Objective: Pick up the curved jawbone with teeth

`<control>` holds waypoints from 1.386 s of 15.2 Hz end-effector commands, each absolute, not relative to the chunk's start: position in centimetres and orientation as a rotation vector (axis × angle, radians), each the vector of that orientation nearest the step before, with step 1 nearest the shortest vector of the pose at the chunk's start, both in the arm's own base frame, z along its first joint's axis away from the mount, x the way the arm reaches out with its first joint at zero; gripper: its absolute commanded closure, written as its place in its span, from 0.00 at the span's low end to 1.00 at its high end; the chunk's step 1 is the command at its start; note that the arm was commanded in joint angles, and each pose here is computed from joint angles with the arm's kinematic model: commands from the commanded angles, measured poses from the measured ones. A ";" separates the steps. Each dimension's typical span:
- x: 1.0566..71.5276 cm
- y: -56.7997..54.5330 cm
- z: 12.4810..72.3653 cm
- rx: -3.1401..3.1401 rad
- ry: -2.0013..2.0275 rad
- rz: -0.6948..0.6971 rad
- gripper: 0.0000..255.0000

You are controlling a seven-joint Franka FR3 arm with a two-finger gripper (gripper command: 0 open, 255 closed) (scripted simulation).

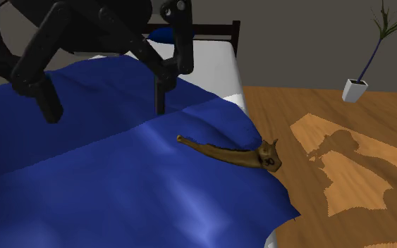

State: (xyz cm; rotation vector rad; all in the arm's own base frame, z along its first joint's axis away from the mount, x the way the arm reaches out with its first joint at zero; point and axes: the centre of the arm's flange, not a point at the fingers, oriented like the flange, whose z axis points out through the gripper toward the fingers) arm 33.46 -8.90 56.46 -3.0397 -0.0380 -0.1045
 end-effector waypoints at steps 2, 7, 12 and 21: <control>34.5 -12.2 54.4 -3.033 -0.234 -0.062 0.00; 37.2 -17.2 50.7 -2.997 -0.539 0.012 0.00; 40.8 -21.6 46.9 -2.929 -0.840 0.085 0.00; 46.3 -26.0 40.8 -2.798 -1.210 0.178 0.00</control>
